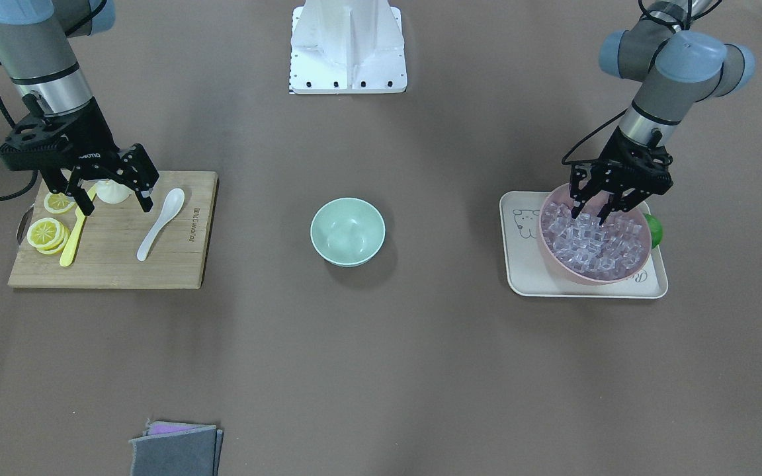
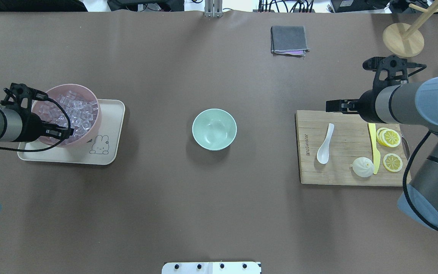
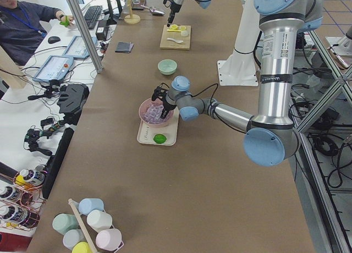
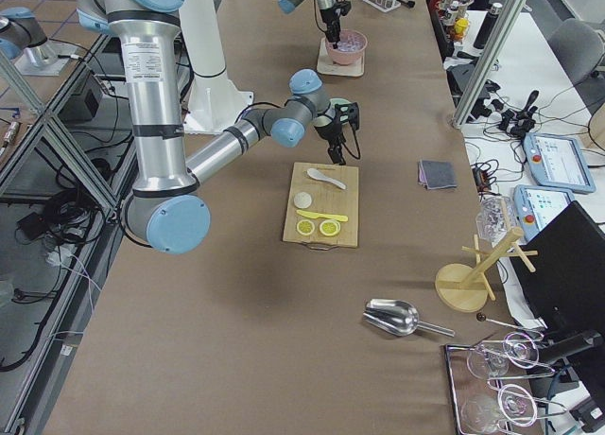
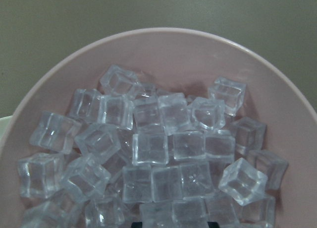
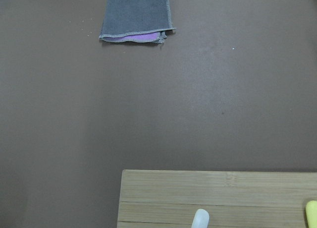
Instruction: Put spoon and ice into bowl
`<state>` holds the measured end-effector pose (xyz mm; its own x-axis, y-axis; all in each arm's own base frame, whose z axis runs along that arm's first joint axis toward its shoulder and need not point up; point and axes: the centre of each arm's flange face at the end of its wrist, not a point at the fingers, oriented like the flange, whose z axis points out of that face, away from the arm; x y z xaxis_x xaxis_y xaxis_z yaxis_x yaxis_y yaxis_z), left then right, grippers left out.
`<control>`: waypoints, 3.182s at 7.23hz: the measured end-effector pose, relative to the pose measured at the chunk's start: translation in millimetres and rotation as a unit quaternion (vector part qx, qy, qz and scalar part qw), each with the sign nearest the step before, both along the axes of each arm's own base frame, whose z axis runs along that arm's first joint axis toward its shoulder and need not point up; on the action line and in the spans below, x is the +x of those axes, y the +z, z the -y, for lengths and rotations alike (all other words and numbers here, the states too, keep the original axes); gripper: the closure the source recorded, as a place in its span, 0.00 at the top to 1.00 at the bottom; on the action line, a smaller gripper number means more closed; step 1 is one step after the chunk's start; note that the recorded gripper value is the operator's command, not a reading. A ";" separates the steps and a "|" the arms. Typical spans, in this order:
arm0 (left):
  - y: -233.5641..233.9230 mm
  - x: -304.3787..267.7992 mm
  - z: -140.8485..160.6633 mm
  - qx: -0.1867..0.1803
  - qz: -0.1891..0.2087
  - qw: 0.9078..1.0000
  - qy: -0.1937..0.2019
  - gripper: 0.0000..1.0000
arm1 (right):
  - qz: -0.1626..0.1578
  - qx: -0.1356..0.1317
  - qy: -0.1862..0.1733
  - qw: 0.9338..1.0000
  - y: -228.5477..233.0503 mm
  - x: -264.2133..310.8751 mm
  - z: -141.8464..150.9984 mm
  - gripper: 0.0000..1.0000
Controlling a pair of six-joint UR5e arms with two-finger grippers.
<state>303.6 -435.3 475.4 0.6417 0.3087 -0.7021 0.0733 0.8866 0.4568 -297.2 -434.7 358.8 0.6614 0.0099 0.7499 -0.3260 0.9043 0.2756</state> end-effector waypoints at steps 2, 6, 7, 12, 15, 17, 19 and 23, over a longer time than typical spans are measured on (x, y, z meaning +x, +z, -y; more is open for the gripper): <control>-10.2 -11.4 -3.5 0.018 -0.004 1.000 0.008 0.00 | 0.001 0.000 0.003 1.000 -0.8 -2.8 -2.1 1.00; -77.7 -6.9 4.4 0.025 -0.072 0.997 -0.001 0.00 | 0.009 -0.005 0.007 1.000 -5.4 -12.1 -7.5 1.00; -109.2 9.2 18.4 0.013 -0.106 0.994 -0.016 0.00 | 0.012 -0.003 0.009 1.000 -10.0 -17.5 -9.0 0.99; -233.5 127.5 33.6 -0.040 -0.185 0.980 -0.064 0.00 | -0.023 -0.007 0.028 0.999 17.2 -18.2 -8.1 0.98; -257.1 210.2 -10.0 -0.045 -0.184 0.979 -0.074 0.00 | -0.046 -0.021 0.040 0.998 42.7 -26.5 -2.2 0.97; -271.5 241.0 -25.7 -0.047 -0.190 0.977 -0.083 0.00 | -0.048 -0.023 0.045 0.998 45.7 -29.7 -2.1 0.98; -276.2 260.3 -21.1 -0.053 -0.188 0.976 -0.093 0.97 | -0.049 -0.018 0.046 0.998 45.4 -34.3 -5.0 0.98; -285.0 257.3 -21.8 -0.047 -0.198 0.974 -0.102 0.98 | -0.042 -0.015 0.049 0.998 38.7 -38.3 -5.5 0.97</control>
